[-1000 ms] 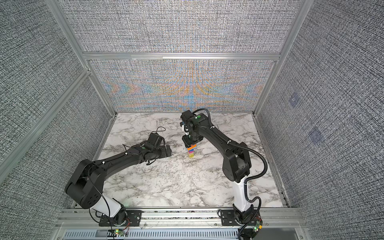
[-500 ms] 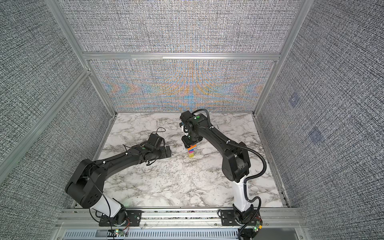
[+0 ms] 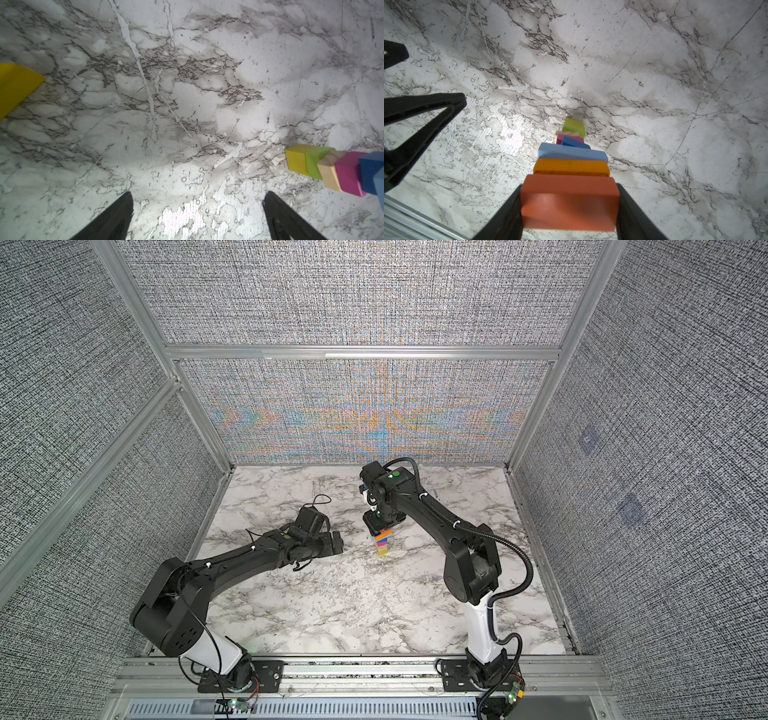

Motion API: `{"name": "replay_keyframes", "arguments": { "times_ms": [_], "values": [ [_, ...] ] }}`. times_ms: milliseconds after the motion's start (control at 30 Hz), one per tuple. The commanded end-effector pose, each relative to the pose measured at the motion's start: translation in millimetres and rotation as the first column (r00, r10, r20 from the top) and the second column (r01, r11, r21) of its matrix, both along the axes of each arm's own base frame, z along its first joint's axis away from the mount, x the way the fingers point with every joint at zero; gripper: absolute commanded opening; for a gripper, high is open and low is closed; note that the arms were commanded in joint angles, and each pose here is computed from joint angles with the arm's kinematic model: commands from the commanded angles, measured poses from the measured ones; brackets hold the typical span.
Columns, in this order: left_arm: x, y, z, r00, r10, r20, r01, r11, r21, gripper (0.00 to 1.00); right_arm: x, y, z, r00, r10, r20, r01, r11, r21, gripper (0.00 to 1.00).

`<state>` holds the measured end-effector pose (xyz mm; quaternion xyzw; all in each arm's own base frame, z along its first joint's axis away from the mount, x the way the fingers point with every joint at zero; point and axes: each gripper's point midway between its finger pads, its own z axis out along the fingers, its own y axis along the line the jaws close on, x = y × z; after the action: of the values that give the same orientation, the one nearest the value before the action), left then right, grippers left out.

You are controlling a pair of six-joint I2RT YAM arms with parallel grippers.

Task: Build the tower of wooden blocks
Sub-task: 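Lower the red-orange block toward the yellow Supermarket block with the right gripper, then open the right gripper to release the red-orange block and raise it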

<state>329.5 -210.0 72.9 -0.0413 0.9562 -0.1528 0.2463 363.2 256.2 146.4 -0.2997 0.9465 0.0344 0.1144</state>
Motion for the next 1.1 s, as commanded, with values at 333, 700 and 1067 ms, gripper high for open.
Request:
{"name": "replay_keyframes", "arguments": {
  "times_ms": [333,700,1067],
  "values": [
    [1.0,-2.5,-0.9,1.0,-0.002,-0.003,0.002,1.0,-0.015,0.98,-0.8,-0.8,0.3,1.0,0.0,0.004,0.0,1.0,-0.008,0.67],
    [0.5,-2.4,-2.6,1.0,-0.002,-0.007,0.002,1.0,-0.014,0.98,-1.0,-0.5,-0.5,1.0,0.004,0.004,-0.004,1.0,-0.013,0.69],
    [0.0,-1.1,3.5,1.0,-0.002,0.001,0.002,1.0,-0.013,0.99,0.0,0.1,12.2,0.999,-0.011,0.039,0.011,1.0,0.017,0.72]
  ]
}}
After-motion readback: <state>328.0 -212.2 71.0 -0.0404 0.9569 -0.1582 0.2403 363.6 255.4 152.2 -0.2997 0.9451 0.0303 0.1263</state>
